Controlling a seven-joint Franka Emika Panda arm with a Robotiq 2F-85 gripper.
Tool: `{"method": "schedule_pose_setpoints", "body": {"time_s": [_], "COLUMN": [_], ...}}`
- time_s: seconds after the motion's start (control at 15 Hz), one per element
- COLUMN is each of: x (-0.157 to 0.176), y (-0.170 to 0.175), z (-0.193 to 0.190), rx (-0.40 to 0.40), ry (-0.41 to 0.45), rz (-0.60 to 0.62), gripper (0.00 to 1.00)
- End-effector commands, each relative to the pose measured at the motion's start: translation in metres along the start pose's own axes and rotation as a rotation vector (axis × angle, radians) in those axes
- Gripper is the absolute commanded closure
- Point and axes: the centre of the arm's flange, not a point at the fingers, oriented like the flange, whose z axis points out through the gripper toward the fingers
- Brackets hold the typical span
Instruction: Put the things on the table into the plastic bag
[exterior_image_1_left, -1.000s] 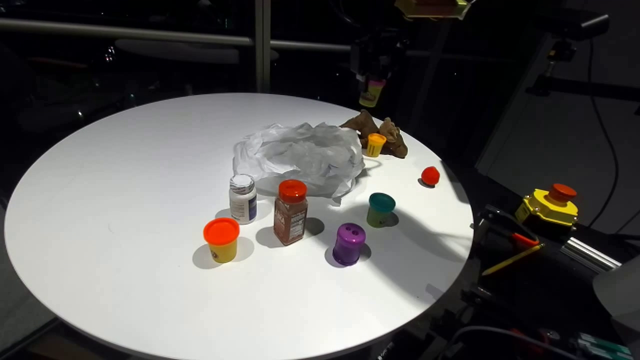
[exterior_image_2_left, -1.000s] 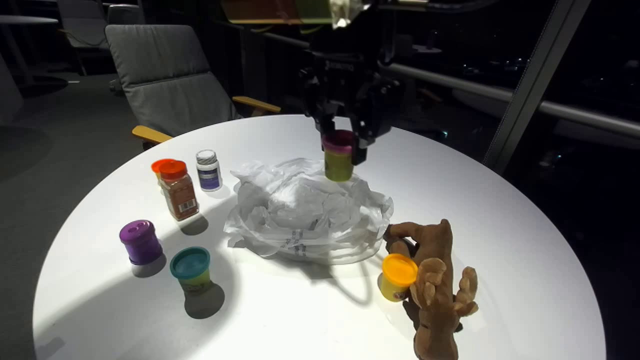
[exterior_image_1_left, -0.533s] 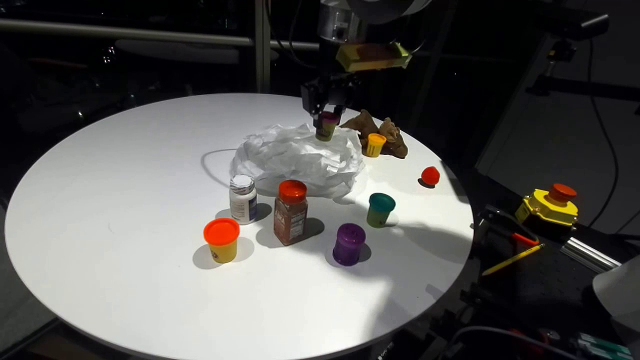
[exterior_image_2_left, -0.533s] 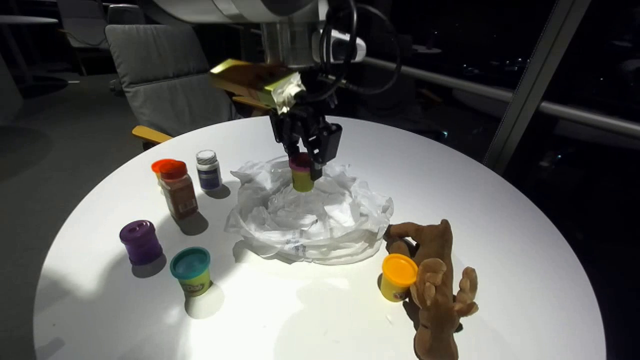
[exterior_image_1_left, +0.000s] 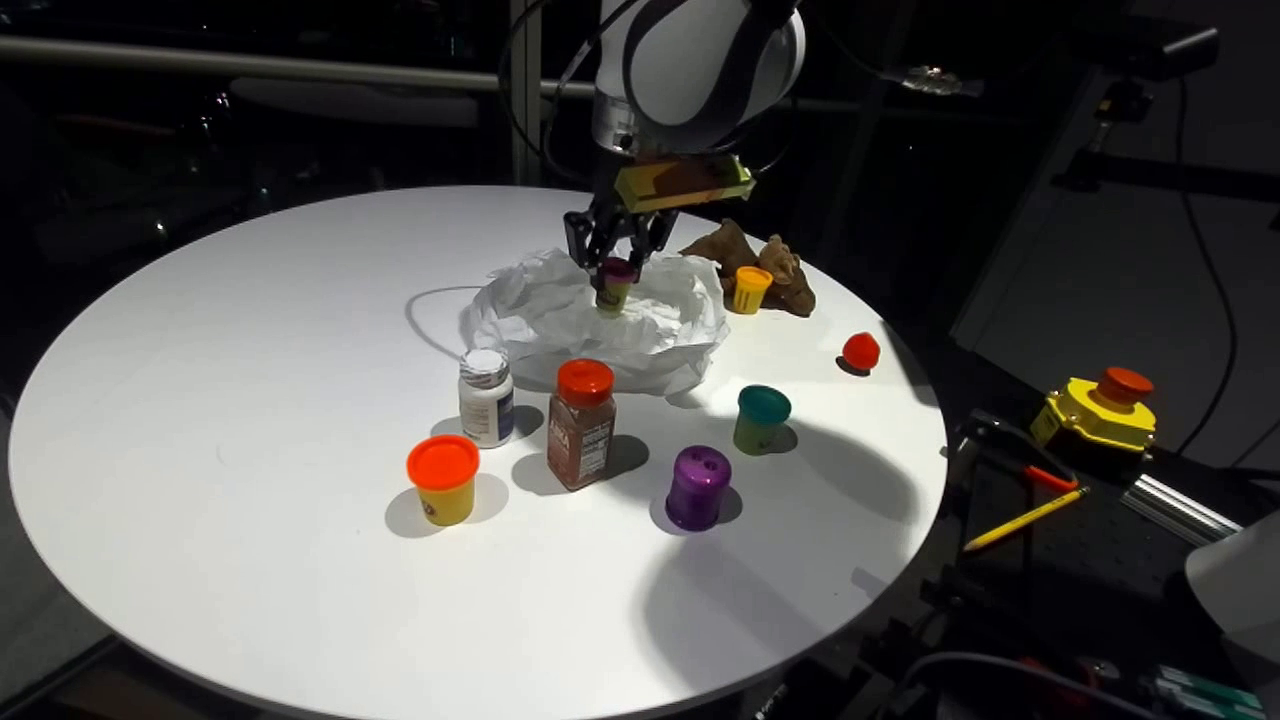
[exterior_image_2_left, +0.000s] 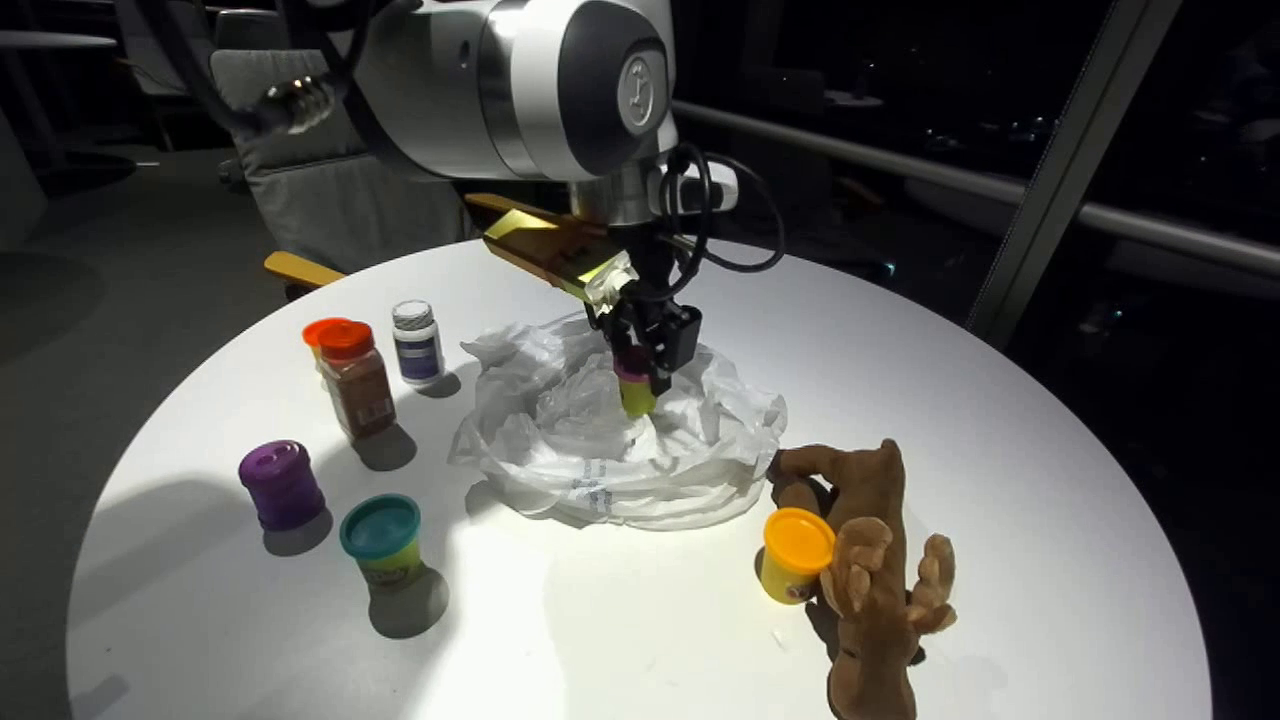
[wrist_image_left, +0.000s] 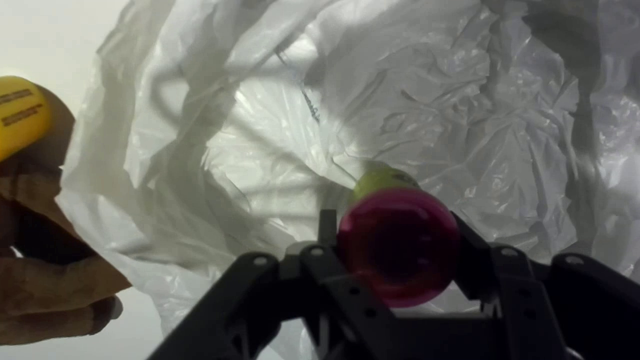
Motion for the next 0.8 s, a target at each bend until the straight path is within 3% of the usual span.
{"method": "schedule_pose_setpoints", "body": {"time_s": [0.0, 0.2, 0.47, 0.73], "x": [0.021, 0.016, 0.0, -0.028], "y": [-0.013, -0.007, 0.032, 0.11], "z": [0.005, -0.012, -0.057, -0.087], "rx": [-0.003, -0.001, -0.022, -0.019], "ry": [0.026, 0.029, -0.007, -0.12], "rz": [0.016, 0.003, 0.058, 0.161], "gripper": [0.22, 0.02, 0.0, 0.0]}}
